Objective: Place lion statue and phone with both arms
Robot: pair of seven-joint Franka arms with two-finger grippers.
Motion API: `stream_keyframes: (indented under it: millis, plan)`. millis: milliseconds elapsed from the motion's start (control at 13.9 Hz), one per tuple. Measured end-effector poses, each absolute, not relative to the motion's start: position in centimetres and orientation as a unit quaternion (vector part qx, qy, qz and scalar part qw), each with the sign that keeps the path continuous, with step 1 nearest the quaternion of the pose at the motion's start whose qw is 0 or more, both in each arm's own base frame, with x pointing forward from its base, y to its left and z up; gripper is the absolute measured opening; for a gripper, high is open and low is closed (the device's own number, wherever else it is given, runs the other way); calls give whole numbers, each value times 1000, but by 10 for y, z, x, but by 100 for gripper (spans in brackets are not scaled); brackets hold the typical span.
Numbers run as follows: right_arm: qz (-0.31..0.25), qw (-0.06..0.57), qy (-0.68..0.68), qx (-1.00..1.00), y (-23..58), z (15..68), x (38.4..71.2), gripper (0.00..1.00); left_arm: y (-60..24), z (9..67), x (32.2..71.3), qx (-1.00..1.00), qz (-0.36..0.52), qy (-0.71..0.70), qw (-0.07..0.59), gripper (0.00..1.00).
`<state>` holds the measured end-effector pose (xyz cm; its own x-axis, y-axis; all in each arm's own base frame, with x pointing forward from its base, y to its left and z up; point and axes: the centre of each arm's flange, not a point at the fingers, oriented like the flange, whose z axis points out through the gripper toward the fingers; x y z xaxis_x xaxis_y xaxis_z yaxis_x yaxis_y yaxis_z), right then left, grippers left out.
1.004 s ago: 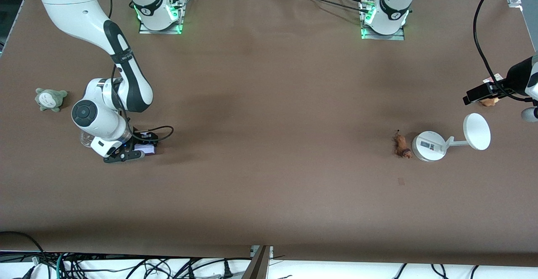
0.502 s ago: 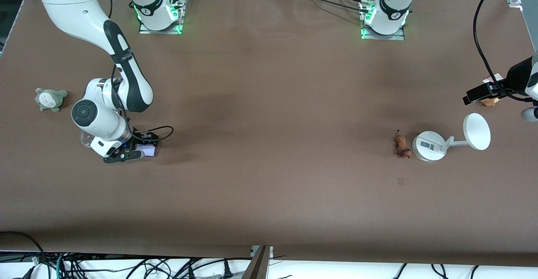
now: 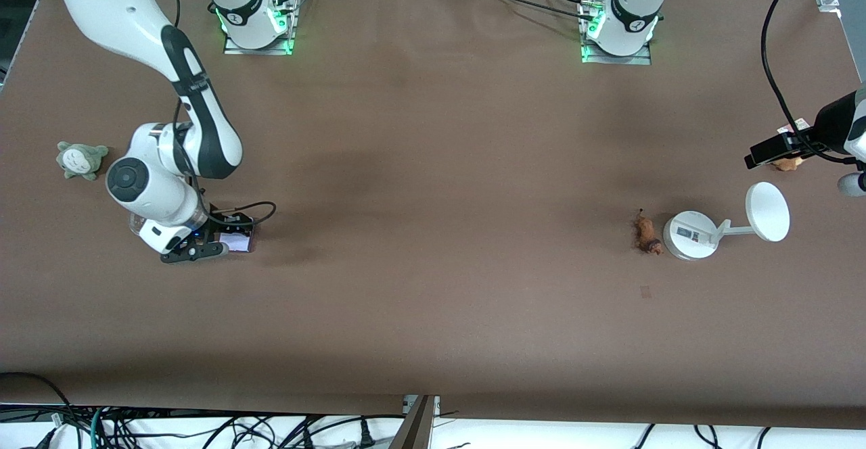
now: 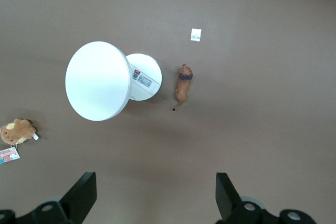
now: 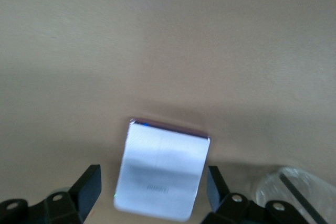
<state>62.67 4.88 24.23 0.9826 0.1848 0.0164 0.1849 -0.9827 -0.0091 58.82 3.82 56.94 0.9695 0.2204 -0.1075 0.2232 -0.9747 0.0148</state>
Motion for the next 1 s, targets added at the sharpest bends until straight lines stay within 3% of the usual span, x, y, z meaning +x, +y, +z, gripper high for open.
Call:
stream_keyframes:
  millis: [573,1004]
  plan:
    - [57,45,-49,-996,67,461,599,98,38,568,589,992,-54,112,13,100]
    - [99,14,-63,-993,63,570,582,100,38,568,589,992,-54,112,13,100]
